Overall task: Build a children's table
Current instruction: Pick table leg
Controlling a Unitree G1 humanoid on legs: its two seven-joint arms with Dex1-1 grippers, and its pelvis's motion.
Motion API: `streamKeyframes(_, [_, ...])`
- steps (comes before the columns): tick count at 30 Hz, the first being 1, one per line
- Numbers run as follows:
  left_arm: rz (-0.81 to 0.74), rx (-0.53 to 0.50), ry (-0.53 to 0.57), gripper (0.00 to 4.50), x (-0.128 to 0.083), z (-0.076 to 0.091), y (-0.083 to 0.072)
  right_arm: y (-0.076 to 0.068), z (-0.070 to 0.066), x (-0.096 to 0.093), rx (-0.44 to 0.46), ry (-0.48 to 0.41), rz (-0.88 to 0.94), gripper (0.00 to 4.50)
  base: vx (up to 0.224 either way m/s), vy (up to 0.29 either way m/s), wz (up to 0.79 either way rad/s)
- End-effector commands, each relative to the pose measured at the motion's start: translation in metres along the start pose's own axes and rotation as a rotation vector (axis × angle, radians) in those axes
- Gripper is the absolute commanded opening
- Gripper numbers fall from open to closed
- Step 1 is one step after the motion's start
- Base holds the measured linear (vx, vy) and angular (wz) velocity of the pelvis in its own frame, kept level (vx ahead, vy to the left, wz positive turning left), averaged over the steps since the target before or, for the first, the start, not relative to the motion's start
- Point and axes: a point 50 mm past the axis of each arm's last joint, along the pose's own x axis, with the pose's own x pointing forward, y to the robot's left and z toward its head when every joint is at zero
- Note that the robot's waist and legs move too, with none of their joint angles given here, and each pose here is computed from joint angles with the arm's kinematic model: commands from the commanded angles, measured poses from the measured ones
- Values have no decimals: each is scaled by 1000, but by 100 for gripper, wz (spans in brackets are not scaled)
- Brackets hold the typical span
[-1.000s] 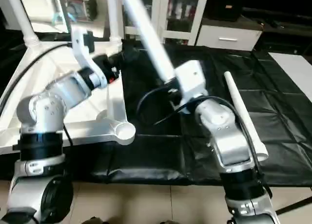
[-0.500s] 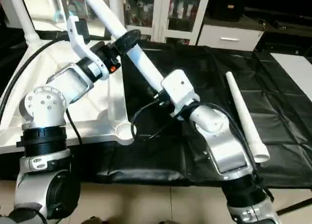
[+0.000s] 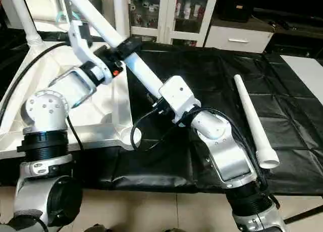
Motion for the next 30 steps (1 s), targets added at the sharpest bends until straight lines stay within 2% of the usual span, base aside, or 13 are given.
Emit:
streamKeyframes(1, [5, 10, -10, 329, 4, 5, -3, -1, 7, 1, -26, -30, -3, 186, 0, 0, 0])
streamKeyframes(5, [23, 9, -26, 284, 5, 6, -2, -2, 7, 3, -34, -26, -13, 186, 0, 0, 0])
streamKeyframes(8, [23, 5, -38, 272, 5, 7, -2, -2, 7, 5, -44, -25, -8, 186, 0, 0, 0])
streamKeyframes(10, [27, 4, -44, 242, 4, 8, -2, -2, 7, 5, -48, -25, -6, 186, 0, 0, 0])
streamKeyframes(12, [26, 8, -50, 240, 5, 9, -2, -2, 7, 6, -47, -25, -7, 186, 0, 0, 0])
streamKeyframes(13, [26, 8, -58, 229, 4, 11, -2, -1, 8, 6, -39, -35, 5, 221, 0, 0, 0])
streamKeyframes(14, [25, 8, -59, 229, 5, 11, -2, 0, 8, 6, -31, -42, 14, 221, 0, 0, 0])
streamKeyframes(16, [27, 14, -62, 206, 5, 12, -2, 3, 11, 6, 1, -73, 56, 258, 0, 0, 0])
streamKeyframes(20, [28, 33, -66, 197, 7, 14, 0, 5, 19, 3, 106, -141, 78, 289, 0, 0, 0])
streamKeyframes(22, [29, 36, -69, 180, 6, 15, 0, 5, 21, 2, 140, -160, 90, 309, 0, 0, 0])
streamKeyframes(25, [19, 58, -74, 177, 7, 20, 2, 5, 30, -6, 187, -209, 161, 332, 0, 0, 0])
streamKeyframes(29, [-48, 89, -61, 176, 6, 26, -2, -19, 38, -13, 336, -264, 82, 356, 0, 0, 0])
streamKeyframes(30, [-118, 98, -50, 175, 6, 28, -8, -37, 35, -16, 395, -254, 8, 372, 0, 0, 0])
